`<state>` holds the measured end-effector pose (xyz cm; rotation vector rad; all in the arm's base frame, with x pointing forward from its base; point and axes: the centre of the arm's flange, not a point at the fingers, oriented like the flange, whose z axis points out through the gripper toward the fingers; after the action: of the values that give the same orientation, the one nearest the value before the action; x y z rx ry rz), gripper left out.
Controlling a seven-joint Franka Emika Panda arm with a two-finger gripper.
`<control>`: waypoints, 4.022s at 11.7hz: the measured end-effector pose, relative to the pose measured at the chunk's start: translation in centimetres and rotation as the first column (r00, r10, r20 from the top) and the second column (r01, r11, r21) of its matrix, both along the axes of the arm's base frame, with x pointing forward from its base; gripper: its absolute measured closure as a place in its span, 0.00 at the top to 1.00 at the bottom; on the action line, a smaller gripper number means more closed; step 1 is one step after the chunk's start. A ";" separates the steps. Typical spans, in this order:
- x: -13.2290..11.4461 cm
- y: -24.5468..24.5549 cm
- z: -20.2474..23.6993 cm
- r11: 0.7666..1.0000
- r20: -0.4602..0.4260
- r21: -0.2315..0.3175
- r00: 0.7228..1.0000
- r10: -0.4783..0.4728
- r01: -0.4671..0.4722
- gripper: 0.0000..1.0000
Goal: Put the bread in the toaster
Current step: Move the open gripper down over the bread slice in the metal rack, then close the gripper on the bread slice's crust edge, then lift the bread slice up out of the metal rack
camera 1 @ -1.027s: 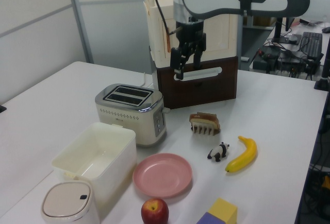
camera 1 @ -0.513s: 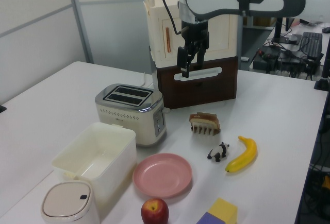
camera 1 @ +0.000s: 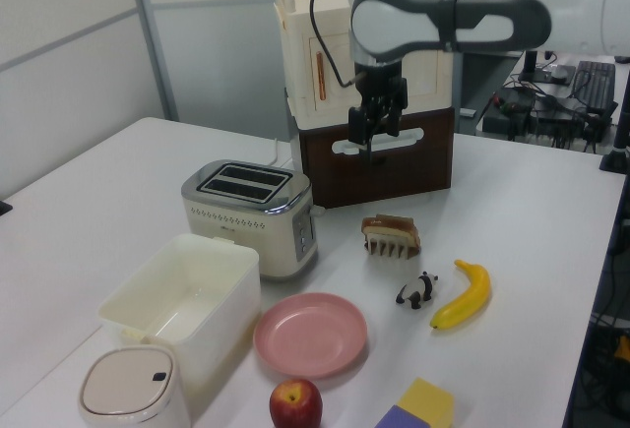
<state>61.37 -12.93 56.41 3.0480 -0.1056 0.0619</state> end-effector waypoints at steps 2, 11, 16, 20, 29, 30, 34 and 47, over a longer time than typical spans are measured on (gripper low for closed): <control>1.9 -0.5 -4.7 0.998 -0.045 -0.052 0.999 0.020 -0.022 1.00; 4.4 2.8 -12.2 0.982 -0.161 -0.125 0.979 0.121 -0.142 1.00; 3.9 2.8 -14.4 0.981 -0.204 -0.120 0.971 0.126 -0.152 1.00; 3.5 1.9 -15.1 0.983 -0.218 -0.117 0.969 0.112 -0.140 1.00; 3.0 0.4 -17.7 0.987 -0.261 -0.106 0.961 0.091 -0.122 0.61; 3.0 0.4 -17.7 0.987 -0.261 -0.106 0.961 0.091 -0.122 0.44; 3.1 0.3 -17.5 0.986 -0.252 -0.111 0.963 0.093 -0.125 0.14; 3.3 -1.3 -12.7 0.985 -0.171 -0.147 0.983 0.064 -0.089 0.13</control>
<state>64.66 -14.24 43.73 2.8874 0.0273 -0.1702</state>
